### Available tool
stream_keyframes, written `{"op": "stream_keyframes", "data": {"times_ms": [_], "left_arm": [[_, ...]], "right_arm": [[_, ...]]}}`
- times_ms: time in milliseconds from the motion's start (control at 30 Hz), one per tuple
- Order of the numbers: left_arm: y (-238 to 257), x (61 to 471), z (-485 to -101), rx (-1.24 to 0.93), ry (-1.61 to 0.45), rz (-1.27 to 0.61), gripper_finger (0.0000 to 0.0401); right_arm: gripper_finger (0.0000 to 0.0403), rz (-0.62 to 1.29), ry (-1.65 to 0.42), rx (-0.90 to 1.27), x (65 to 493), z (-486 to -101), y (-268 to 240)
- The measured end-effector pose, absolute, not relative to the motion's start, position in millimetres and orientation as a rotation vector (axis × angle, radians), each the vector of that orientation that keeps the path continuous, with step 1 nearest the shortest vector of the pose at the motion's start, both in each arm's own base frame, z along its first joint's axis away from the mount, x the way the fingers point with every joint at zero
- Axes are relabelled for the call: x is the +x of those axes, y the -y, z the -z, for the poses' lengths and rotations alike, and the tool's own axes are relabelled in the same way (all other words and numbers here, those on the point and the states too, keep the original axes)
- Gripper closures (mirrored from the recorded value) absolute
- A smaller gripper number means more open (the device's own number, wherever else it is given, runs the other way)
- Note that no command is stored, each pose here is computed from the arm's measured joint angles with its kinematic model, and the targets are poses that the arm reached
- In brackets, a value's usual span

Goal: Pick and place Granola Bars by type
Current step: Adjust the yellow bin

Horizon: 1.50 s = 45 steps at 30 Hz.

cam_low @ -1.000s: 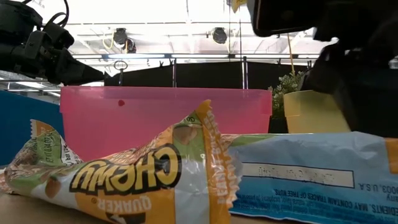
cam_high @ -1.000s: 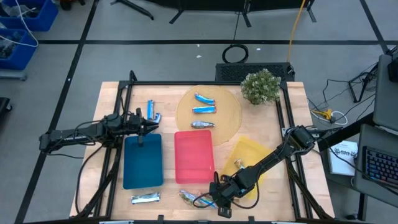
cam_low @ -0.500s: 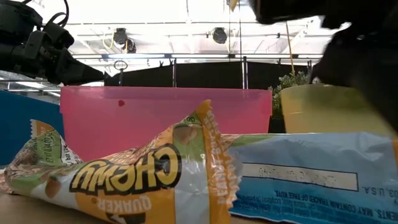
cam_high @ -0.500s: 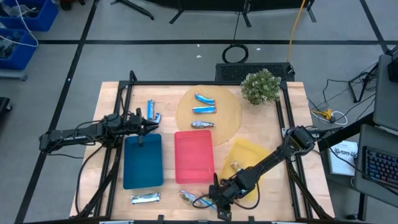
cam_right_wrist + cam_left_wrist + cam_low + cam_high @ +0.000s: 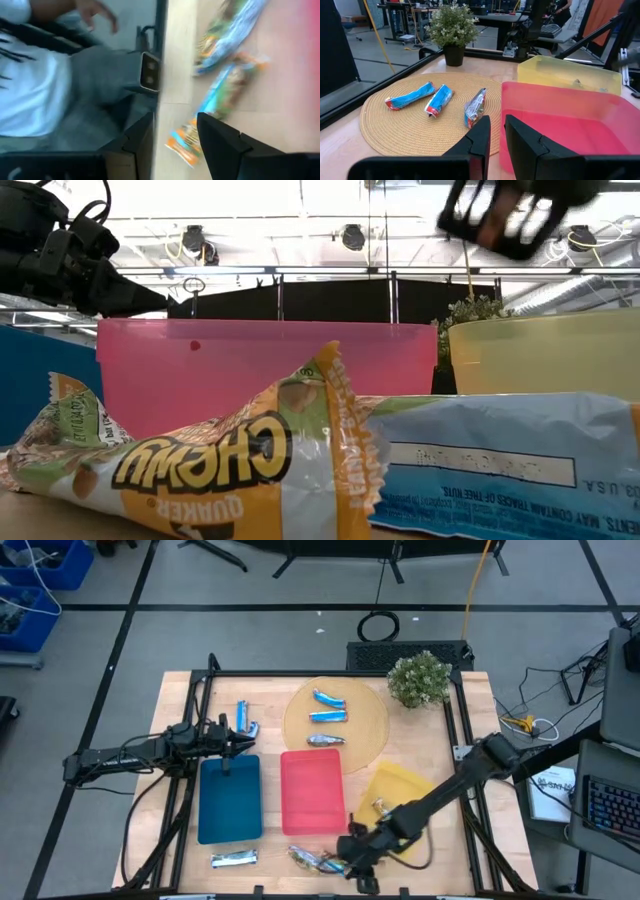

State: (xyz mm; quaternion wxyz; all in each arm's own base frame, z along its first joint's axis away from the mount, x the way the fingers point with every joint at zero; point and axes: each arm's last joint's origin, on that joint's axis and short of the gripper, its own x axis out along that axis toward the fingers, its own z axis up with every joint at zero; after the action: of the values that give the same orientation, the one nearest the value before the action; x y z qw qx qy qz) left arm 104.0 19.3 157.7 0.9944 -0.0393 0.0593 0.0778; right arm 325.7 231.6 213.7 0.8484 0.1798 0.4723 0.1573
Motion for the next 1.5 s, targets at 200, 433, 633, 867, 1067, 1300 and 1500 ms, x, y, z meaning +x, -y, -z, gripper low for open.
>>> {"op": "stream_keyframes", "data": {"times_ms": [200,433,633,867,1067,1300,1500], "left_arm": [[-19,104,-158,-0.079,-0.119,-0.156,0.0338],[-19,104,-158,-0.078,-0.119,-0.156,0.0339],[-19,104,-158,-0.078,-0.119,-0.156,0.0338],[-19,104,-158,-0.079,-0.119,-0.156,0.0338],[-19,104,-158,-0.078,-0.119,-0.156,0.0338],[-19,104,-158,-0.079,-0.119,-0.156,0.0338],[-19,104,-158,-0.079,-0.119,-0.156,0.0338]], "right_arm": [[0.0259,-0.011,-0.9,0.175,272,-255,-213],[0.0274,0.159,-0.861,0.212,210,-205,-163],[0.0359,0.17,-0.935,0.292,177,-174,-119],[0.0398,0.197,-1.136,0.363,156,-167,-99],[0.0402,0.341,-1.341,0.377,141,-162,-84],[0.0402,0.534,-1.486,0.317,128,-161,-63],[0.0402,0.671,-1.497,0.25,125,-162,-46]]}}
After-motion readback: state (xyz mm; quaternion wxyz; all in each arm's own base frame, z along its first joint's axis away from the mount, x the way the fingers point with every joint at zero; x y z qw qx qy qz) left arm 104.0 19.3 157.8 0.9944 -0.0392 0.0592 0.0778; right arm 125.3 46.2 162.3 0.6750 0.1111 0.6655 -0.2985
